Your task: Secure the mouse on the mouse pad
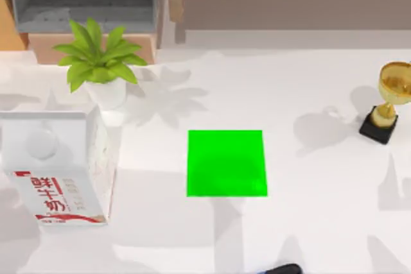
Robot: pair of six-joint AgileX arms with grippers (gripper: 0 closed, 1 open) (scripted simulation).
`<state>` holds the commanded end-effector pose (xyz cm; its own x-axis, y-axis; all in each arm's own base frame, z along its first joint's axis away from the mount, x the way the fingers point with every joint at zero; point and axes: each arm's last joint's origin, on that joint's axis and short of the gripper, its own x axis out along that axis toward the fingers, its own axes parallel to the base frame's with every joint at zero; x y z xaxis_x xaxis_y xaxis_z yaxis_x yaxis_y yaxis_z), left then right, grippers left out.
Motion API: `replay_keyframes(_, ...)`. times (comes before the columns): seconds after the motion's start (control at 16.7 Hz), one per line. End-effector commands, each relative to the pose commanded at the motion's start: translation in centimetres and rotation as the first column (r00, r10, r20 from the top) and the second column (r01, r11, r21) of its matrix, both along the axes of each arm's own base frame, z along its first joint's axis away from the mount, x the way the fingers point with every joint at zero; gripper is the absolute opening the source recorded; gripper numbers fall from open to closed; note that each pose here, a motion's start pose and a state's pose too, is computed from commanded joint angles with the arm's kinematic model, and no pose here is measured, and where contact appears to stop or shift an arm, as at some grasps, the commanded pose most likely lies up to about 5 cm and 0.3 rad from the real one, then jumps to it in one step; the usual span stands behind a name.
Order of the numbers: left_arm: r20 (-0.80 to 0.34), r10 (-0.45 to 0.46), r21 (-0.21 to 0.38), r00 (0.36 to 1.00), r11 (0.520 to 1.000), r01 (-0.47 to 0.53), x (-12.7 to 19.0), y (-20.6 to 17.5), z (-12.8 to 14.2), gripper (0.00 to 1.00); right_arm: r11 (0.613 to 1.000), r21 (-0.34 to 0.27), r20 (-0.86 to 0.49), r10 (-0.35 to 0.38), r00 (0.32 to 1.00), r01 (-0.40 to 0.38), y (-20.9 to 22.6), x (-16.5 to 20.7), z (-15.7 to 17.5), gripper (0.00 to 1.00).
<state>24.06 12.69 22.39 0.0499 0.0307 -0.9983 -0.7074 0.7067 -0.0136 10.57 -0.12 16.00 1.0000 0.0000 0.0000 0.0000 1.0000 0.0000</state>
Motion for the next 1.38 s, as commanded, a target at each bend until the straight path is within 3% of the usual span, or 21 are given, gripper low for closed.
replay_keyframes(0.12,0.031,-0.140,0.019,0.990,0.990,0.140,0.9,-0.7,1.2,0.00,1.000,0.000,0.000,0.000,1.000,0.000,0.0,0.0,0.0,1.00)
replay_keyframes(0.24,0.062,-0.322,0.051,0.945,0.946,0.319,2.0,-1.7,2.8,0.00,1.000,0.000,0.000,0.000,1.000,0.000,0.0,0.0,0.0,1.00)
replay_keyframes(0.3,0.075,-0.423,0.073,0.903,0.906,0.418,2.6,-2.4,3.6,0.00,1.000,0.000,0.000,0.000,1.000,0.000,0.0,0.0,0.0,1.00)
replay_keyframes(0.42,0.087,-0.626,0.123,0.775,0.779,0.615,3.9,-4.0,5.3,0.00,1.000,0.000,0.000,0.000,1.000,0.000,0.0,0.0,0.0,1.00)
replay_keyframes(0.48,0.085,-0.722,0.149,0.687,0.691,0.707,4.5,-4.9,6.1,0.00,1.000,0.000,0.000,0.000,1.000,0.000,0.0,0.0,0.0,1.00)
replay_keyframes(0.6,0.067,-0.882,0.201,0.467,0.470,0.859,5.7,-6.9,7.6,0.00,1.000,0.000,0.000,0.000,1.000,0.000,0.0,0.0,0.0,1.00)
replay_keyframes(0.78,0.004,-0.998,0.271,0.062,0.060,0.961,7.5,-10.6,9.6,0.00,1.000,0.000,0.000,0.000,1.000,0.000,0.0,0.0,0.0,1.00)
replay_keyframes(0.9,-0.058,-0.974,0.300,-0.219,-0.227,0.926,8.5,-13.3,10.7,0.00,1.000,0.000,0.000,0.000,1.000,0.000,0.0,0.0,0.0,1.00)
replay_keyframes(1.08,-0.159,-0.793,0.302,-0.589,-0.607,0.735,9.9,-17.9,11.4,0.00,1.000,0.000,0.000,0.000,1.000,0.000,0.0,0.0,0.0,1.00)
replay_keyframes(1.2,-0.213,-0.598,0.270,-0.773,-0.796,0.542,10.7,-21.1,11.1,0.00,1.000,0.000,0.000,0.000,1.000,0.000,0.0,0.0,0.0,1.00)
replay_keyframes(1.26,-0.228,-0.488,0.243,-0.843,-0.867,0.436,11.1,-22.8,10.6,0.00,1.000,0.000,0.000,0.000,1.000,0.000,0.0,0.0,0.0,1.00)
replay_keyframes(1.38,-0.239,-0.252,0.183,-0.938,-0.960,0.211,11.7,-26.3,9.1,0.00,1.000,0.000,0.000,0.000,1.000,0.000,0.0,0.0,0.0,1.00)
